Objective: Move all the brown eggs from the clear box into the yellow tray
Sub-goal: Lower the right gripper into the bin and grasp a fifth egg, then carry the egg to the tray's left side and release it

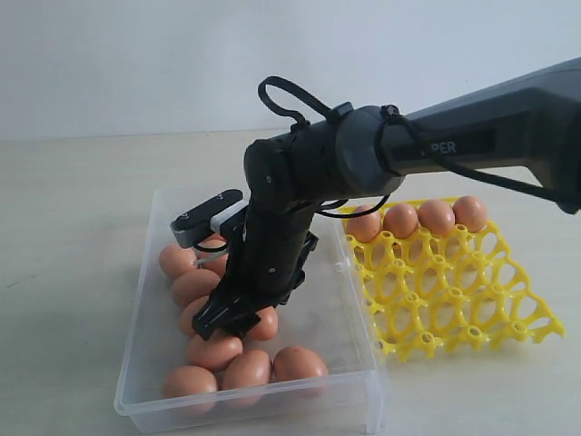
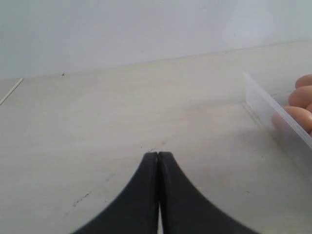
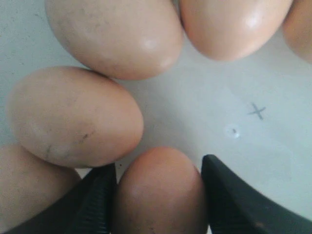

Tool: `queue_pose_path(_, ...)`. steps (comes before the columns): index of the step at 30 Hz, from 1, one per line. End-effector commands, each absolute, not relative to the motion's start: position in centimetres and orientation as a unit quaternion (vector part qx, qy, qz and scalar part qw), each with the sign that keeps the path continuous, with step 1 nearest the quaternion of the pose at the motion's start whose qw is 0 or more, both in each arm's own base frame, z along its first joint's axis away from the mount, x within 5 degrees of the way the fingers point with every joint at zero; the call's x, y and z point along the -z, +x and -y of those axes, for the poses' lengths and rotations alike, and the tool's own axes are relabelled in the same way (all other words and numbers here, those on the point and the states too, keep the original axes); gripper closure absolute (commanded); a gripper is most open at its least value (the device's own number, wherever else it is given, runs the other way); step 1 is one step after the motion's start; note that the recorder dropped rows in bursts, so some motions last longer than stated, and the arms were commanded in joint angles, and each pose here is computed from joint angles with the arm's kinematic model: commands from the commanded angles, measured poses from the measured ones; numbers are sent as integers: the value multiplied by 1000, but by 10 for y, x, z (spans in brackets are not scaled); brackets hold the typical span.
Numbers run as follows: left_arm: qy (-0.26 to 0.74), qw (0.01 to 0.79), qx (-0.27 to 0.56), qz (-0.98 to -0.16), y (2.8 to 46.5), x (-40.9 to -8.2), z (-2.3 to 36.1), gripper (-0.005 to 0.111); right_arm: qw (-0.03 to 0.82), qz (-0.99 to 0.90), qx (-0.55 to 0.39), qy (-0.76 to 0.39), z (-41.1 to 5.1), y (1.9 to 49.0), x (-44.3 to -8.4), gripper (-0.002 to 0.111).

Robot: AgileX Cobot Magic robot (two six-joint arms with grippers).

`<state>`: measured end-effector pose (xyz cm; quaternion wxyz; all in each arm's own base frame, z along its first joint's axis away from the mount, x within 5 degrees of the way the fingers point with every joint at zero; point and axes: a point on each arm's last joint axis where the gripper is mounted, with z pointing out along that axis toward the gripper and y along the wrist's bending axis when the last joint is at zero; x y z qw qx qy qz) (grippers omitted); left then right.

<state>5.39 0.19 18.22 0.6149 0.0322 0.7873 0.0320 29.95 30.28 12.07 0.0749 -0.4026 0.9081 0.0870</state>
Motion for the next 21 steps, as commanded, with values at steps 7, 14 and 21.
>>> queue_pose_path(7, 31, 622, -30, -782, 54, -185, -2, 107, 134, -887, -89, -434, -297, 297, -157, 108)
queue_pose_path(14, 31, 622, -30, -782, 54, -185, -2, 107, 421, -839, -123, -322, -207, 275, -224, 108)
queue_pose_path(21, 31, 622, -30, -782, 54, -185, -2, 107, 502, -836, -86, -206, -133, 282, -194, 108)
